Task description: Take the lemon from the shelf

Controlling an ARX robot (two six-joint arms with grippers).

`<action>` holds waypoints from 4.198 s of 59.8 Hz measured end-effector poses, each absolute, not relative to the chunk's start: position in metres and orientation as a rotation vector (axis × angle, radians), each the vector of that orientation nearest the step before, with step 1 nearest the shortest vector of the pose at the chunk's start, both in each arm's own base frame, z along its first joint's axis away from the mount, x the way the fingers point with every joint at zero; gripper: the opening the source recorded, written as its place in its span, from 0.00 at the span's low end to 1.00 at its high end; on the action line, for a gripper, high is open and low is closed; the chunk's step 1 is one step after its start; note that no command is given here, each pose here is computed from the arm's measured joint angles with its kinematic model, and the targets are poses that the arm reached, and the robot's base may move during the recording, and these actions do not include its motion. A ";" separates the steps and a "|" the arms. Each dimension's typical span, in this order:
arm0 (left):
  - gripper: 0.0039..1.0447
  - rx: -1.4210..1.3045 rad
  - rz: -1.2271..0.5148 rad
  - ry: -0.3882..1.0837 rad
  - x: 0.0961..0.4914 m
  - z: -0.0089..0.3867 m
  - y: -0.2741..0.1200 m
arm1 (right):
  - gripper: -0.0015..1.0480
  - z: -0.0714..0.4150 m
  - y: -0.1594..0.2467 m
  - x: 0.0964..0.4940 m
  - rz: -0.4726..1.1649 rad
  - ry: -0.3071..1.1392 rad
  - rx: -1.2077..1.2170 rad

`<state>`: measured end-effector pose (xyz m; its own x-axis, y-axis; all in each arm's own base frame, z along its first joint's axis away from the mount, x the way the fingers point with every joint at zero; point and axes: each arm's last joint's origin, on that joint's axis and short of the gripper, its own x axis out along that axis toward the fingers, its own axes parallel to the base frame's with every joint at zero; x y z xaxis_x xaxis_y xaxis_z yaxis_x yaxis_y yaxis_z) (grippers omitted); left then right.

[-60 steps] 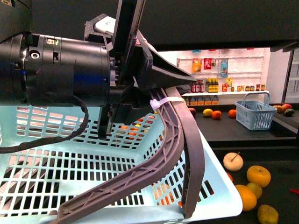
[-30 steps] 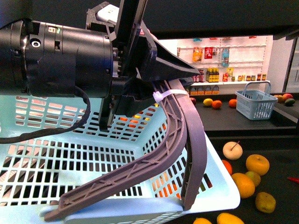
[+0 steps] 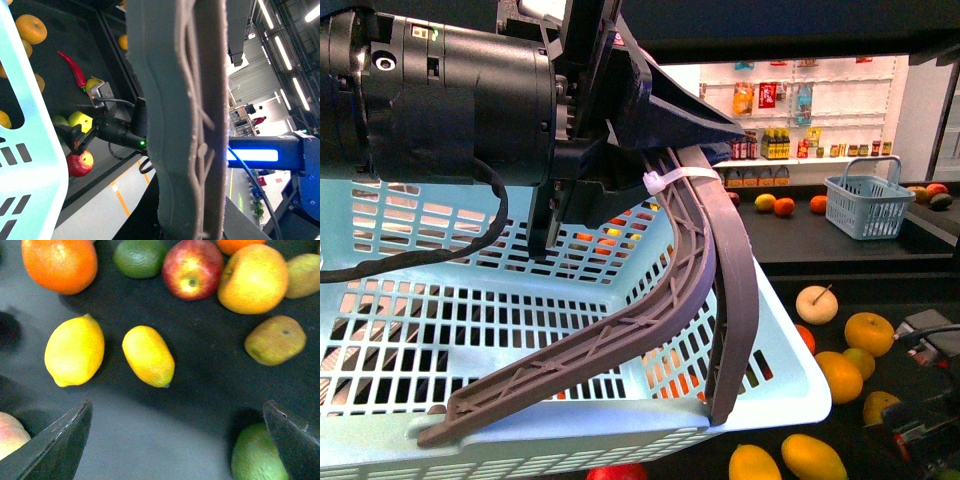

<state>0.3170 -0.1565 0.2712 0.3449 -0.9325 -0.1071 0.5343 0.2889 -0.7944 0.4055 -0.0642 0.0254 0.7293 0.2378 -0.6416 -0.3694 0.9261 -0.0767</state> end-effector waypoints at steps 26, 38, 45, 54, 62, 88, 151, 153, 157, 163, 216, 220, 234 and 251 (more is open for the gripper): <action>0.09 -0.740 -1.075 0.644 0.317 0.271 -0.157 | 0.98 -0.046 -0.038 0.440 0.515 0.685 -0.358; 0.09 -0.740 -1.075 0.644 0.317 0.271 -0.157 | 0.98 -0.062 -0.034 0.458 0.521 0.681 -0.379; 0.09 -0.740 -1.075 0.644 0.317 0.271 -0.157 | 0.98 -0.071 -0.032 0.464 0.518 0.689 -0.384; 0.09 -0.740 -1.075 0.644 0.317 0.271 -0.157 | 0.98 -0.080 -0.031 0.470 0.517 0.690 -0.391; 0.09 -0.740 -1.075 0.644 0.317 0.271 -0.157 | 0.95 -0.089 -0.029 0.471 0.516 0.696 -0.394; 0.09 -0.740 -1.075 0.644 0.317 0.271 -0.157 | 0.46 -0.083 -0.033 0.471 0.431 0.658 -0.366; 0.09 -0.740 -1.075 0.644 0.317 0.271 -0.157 | 0.43 0.204 0.041 0.342 0.621 0.144 -0.084; 0.09 -0.740 -1.075 0.644 0.317 0.271 -0.157 | 0.43 0.202 0.045 0.340 0.631 0.153 -0.083; 0.09 -0.740 -1.075 0.644 0.317 0.271 -0.157 | 0.43 0.195 0.058 0.334 0.662 0.174 -0.083; 0.09 -0.740 -1.075 0.644 0.317 0.271 -0.157 | 0.43 0.186 0.078 0.325 0.707 0.201 -0.089; 0.09 -0.742 -1.074 0.648 0.317 0.270 -0.157 | 0.98 0.028 -0.057 0.404 0.058 0.684 0.131; 0.09 -0.741 -1.073 0.647 0.317 0.270 -0.157 | 0.98 0.011 -0.042 0.411 0.055 0.734 0.120; 0.09 -0.741 -1.072 0.647 0.317 0.270 -0.157 | 0.98 -0.012 0.017 0.429 0.158 0.765 0.062; 0.09 -0.741 -1.073 0.647 0.317 0.270 -0.157 | 0.98 -0.035 0.053 0.443 0.175 0.807 0.023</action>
